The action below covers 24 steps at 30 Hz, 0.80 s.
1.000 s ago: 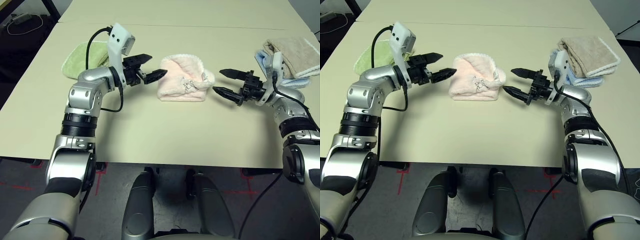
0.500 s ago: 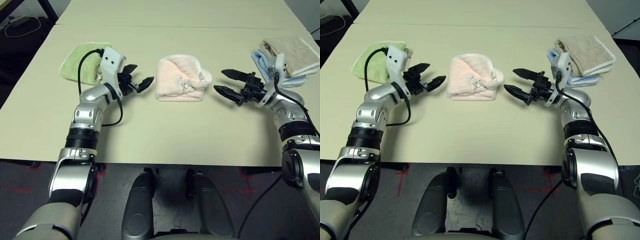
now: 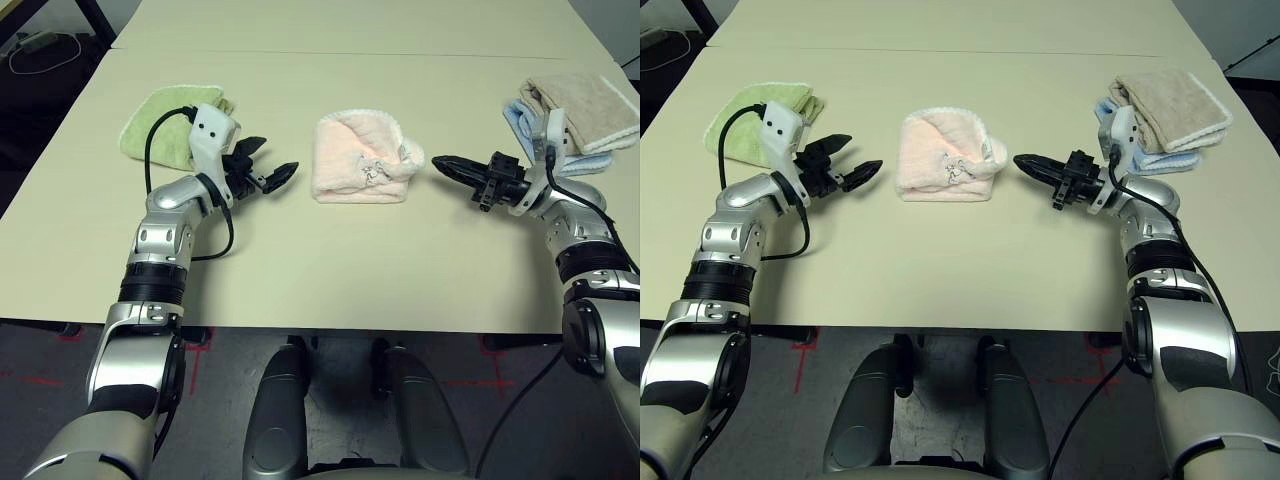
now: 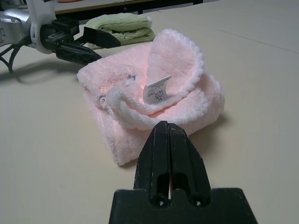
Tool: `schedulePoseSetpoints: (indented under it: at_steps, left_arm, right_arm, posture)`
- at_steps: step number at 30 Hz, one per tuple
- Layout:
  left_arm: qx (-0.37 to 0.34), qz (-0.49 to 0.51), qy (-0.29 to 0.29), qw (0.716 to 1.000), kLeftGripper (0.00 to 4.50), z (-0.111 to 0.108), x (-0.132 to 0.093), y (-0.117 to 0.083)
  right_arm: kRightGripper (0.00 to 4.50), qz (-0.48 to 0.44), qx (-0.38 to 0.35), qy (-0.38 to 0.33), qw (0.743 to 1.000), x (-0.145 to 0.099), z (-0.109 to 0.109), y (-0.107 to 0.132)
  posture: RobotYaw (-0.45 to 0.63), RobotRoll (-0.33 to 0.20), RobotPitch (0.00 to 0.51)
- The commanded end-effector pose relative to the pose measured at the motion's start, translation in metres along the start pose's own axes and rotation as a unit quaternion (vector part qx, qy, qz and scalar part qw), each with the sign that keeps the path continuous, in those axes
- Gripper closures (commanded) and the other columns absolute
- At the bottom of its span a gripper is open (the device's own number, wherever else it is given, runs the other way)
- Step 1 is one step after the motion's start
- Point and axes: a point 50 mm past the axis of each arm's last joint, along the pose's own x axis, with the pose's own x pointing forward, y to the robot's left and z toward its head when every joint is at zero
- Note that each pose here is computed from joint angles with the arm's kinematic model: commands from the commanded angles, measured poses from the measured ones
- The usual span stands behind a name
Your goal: Fold the towel and set it aside.
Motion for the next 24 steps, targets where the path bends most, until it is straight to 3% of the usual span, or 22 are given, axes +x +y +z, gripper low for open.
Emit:
schedulePoseSetpoints:
  at_steps: [1, 8, 9, 11, 21, 24]
  left_arm:
    - [-0.009, -0.010, 0.011, 1.000, 0.00, -0.006, -0.003, 0.002]
    - [-0.003, -0.049, 0.018, 0.999, 0.00, -0.004, -0.007, 0.000]
    - [0.000, -0.055, 0.018, 0.998, 0.17, -0.004, -0.007, -0.001]
    - [0.006, -0.066, 0.016, 0.998, 0.59, -0.003, -0.008, -0.002]
    - [0.022, -0.096, 0.006, 0.995, 4.45, 0.005, -0.009, -0.006]
    - [0.023, -0.100, 0.004, 0.995, 4.45, 0.008, -0.008, -0.006]
  right_arm:
    - [4.43, 0.013, -0.003, 0.007, 1.000, 0.001, -0.002, 0.003]
    - [4.43, 0.019, -0.004, 0.006, 1.000, 0.003, -0.001, 0.003]
    - [4.47, 0.019, -0.004, 0.006, 1.000, 0.003, -0.001, 0.003]
    - [4.50, 0.020, -0.004, 0.006, 1.000, 0.004, -0.001, 0.003]
    - [4.50, 0.035, -0.014, -0.011, 0.999, 0.016, 0.009, 0.002]
    - [4.50, 0.038, -0.020, -0.032, 0.999, 0.025, 0.019, 0.000]
  posture:
    - [0.05, 0.000, 0.220]
    - [0.05, 0.000, 0.218]
    - [0.05, 0.000, 0.218]
    - [0.05, 0.000, 0.217]
    - [0.06, 0.000, 0.212]
    - [0.06, 0.000, 0.211]
